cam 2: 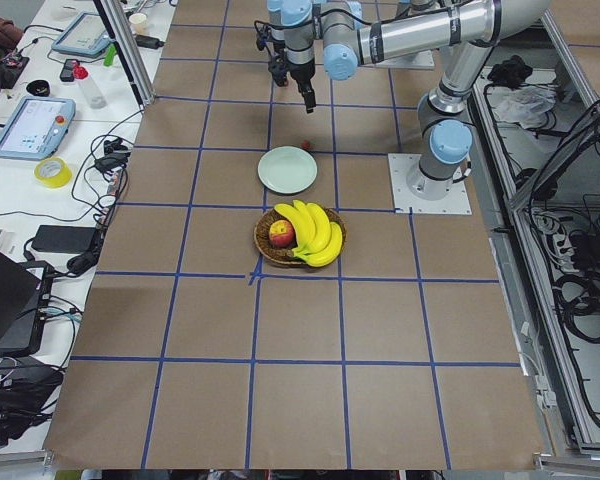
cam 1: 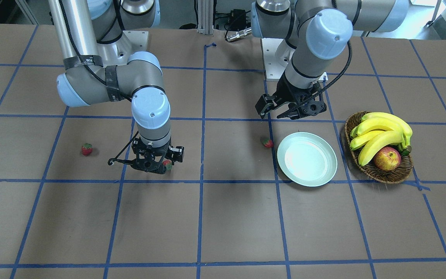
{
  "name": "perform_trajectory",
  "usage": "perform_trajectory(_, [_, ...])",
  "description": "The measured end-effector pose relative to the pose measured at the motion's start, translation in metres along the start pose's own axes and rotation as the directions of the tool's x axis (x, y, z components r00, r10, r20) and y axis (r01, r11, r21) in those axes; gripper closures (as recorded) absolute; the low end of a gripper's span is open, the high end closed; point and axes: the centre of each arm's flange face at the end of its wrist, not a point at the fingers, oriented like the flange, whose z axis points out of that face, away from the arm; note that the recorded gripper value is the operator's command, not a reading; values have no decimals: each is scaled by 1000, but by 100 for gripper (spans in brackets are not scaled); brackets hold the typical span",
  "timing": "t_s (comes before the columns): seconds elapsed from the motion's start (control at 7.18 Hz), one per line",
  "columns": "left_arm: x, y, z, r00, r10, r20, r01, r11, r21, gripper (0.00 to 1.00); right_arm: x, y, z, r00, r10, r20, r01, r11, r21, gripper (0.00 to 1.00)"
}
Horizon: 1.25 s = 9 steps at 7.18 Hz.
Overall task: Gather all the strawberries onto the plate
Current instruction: 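Grasp a second strawberry with the right gripper while the left arm lowers toward the plate, then set the second strawberry near the plate while the left gripper aligns over the first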
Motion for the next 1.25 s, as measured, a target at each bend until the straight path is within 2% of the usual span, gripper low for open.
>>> perform_trajectory(0.14, [2,7,28,989,-144,23,144,989,-31,1,-5,1,3,998,5,62,-4,1000,-28,32])
perform_trajectory(0.28, [2,9,47,964,-261,51,263,963,-54,1,-10,1,4,994,9,108,-3,999,-47,36])
perform_trajectory(0.56, [3,-2,67,882,-464,84,469,881,-53,2,-8,-1,13,997,2,73,1,999,-40,38])
perform_trajectory(0.7, [5,-10,77,849,-521,83,526,850,-41,3,-7,-2,16,998,-1,60,3,999,-36,40])
perform_trajectory(0.84, [7,-17,88,828,-554,89,559,828,-39,4,-7,-3,17,999,-2,54,4,999,-35,62])
perform_trajectory(1.11, [4,-33,111,799,-592,110,599,799,-49,8,-7,-5,19,999,-4,52,5,999,-35,92])
perform_trajectory(1.25, [-3,-42,121,784,-609,120,618,784,-59,8,-8,-6,16,998,-5,55,7,999,-31,93])
